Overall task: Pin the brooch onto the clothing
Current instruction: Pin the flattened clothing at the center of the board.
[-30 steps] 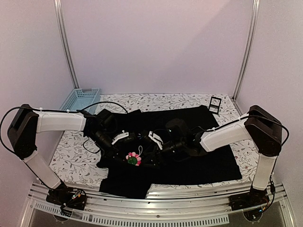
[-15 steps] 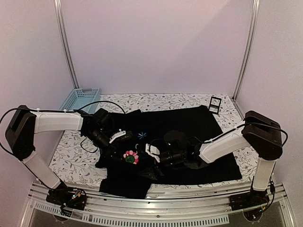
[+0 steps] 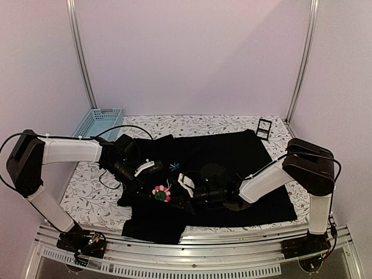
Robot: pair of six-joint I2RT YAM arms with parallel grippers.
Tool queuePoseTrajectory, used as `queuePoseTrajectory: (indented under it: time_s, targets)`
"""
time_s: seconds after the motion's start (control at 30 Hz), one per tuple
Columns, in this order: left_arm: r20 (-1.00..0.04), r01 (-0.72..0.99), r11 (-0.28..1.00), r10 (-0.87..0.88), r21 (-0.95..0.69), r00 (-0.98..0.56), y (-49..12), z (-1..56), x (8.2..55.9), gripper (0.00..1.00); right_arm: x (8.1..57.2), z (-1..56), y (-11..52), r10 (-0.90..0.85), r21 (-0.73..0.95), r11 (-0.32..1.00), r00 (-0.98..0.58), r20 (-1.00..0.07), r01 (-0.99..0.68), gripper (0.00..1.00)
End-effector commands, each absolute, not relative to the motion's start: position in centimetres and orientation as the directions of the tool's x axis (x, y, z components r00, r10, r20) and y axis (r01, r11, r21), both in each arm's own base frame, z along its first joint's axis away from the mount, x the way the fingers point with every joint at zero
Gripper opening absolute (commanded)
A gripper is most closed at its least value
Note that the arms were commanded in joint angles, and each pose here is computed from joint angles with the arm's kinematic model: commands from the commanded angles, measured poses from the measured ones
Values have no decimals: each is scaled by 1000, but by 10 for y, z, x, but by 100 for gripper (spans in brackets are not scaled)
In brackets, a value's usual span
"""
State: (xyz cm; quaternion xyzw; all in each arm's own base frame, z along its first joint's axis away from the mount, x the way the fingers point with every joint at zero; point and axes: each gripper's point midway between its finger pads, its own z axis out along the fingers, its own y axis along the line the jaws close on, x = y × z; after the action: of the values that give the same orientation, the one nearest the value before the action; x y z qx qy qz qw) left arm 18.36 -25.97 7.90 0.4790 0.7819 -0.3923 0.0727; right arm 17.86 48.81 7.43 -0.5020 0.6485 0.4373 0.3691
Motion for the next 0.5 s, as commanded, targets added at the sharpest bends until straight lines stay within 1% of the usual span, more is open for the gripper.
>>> queuePoseTrajectory:
  time_s: [0.0,0.03,0.17,0.23,0.33,0.47]
  targets:
    - [-501,805,217,685,-552,-529,-265,80,182,0,180,59,485,-337,216,139,-252,-907,-966,28]
    - [-498,804,220,686,-552,-530,-265,80,182,0,179,58,484,-339,214,137,-249,-907,-967,29]
    - [-493,805,225,691,-548,-529,-264,79,183,0,170,58,483,-351,224,89,-241,-905,-970,47]
    - [-491,805,225,693,-549,-528,-264,78,183,0,164,57,480,-359,230,63,-237,-903,-971,51]
    - [-492,806,218,695,-550,-524,-264,77,181,0,162,52,479,-371,238,61,-243,-896,-969,51]
    - [-491,807,219,697,-549,-523,-264,77,182,0,163,47,482,-363,253,66,-259,-895,-965,41]
